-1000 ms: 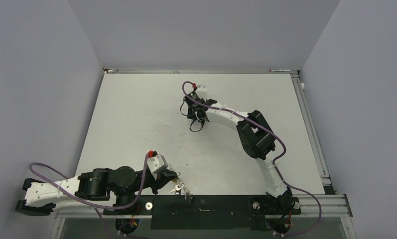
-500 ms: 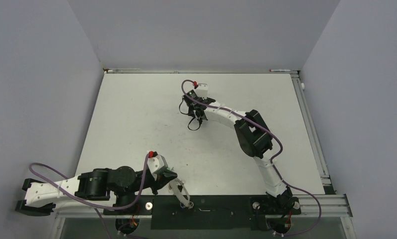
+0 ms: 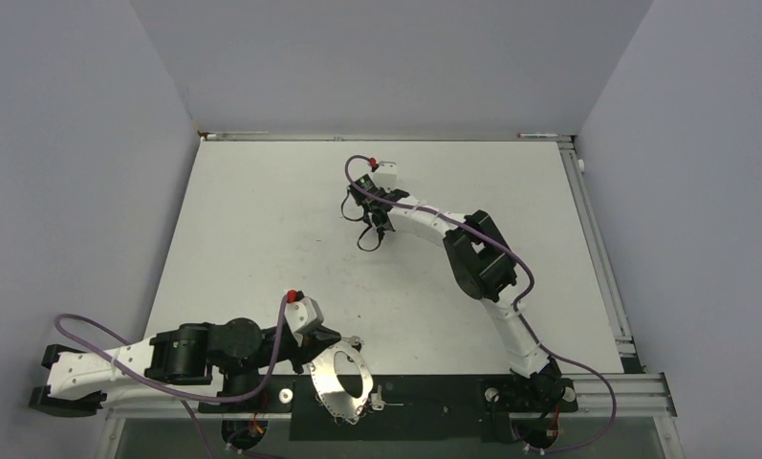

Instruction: Put the keys on the keyring

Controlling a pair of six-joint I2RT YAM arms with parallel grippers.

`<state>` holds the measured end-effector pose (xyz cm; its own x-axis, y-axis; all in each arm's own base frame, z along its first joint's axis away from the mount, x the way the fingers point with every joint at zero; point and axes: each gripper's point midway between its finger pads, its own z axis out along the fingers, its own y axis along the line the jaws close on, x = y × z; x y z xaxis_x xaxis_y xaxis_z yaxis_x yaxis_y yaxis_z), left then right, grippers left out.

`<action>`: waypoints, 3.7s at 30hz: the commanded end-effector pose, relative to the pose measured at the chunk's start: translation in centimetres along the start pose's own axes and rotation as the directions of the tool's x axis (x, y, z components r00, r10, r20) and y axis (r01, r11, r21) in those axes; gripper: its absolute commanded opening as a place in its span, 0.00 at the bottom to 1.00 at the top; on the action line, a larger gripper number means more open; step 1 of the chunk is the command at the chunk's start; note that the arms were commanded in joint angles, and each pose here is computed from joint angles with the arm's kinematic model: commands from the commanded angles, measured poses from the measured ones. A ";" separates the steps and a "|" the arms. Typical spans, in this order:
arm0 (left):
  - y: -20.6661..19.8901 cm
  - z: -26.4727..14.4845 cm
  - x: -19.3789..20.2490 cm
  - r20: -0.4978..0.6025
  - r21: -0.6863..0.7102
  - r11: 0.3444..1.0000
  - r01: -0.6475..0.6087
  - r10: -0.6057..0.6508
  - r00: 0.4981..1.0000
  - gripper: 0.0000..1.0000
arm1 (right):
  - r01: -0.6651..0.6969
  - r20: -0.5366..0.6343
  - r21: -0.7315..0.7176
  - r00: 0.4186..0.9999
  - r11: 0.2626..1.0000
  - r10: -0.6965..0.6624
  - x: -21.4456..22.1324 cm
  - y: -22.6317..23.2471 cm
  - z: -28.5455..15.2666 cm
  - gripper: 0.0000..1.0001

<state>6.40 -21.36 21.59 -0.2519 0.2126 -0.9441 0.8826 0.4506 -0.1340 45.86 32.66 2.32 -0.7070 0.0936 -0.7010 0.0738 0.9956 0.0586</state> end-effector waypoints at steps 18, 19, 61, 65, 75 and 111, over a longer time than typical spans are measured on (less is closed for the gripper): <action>4.1 -0.4 -3.2 0.137 -0.171 0.977 0.125 -0.102 0.985 0.49 | 0.438 0.102 -0.368 0.896 0.820 -0.432 6.4 2.9 -16.2 0.54; 4.8 -0.5 -3.3 0.155 -0.198 0.969 0.147 -0.117 0.981 0.58 | 0.471 0.085 -0.388 0.874 0.793 -0.478 8.1 2.3 -17.1 0.55; 9.3 -2.8 -4.0 0.242 -0.398 0.869 0.293 -0.208 0.948 0.82 | 0.600 0.017 -0.575 0.689 0.557 -0.724 26.7 2.4 -27.9 0.68; 9.4 -2.7 -3.9 0.237 -0.403 0.867 0.292 -0.209 0.949 0.82 | 0.611 0.004 -0.550 0.683 0.569 -0.730 27.1 1.8 -27.0 0.68; 9.7 -2.6 -3.9 0.235 -0.412 0.863 0.291 -0.208 0.949 0.82 | 0.550 0.065 -0.602 0.756 0.578 -0.651 24.8 3.3 -29.4 0.70; 10.0 -0.4 -3.1 0.191 -0.425 0.846 0.323 -0.265 0.945 0.77 | 0.527 -0.036 -0.027 0.849 0.849 -0.528 10.3 -11.6 -10.8 0.56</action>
<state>15.37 -16.35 21.46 -0.4020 -0.0162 -0.9155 0.5056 0.8297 -0.2366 27.04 28.08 2.40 -0.6498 -0.3997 -0.6466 -0.3975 0.9037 -0.1591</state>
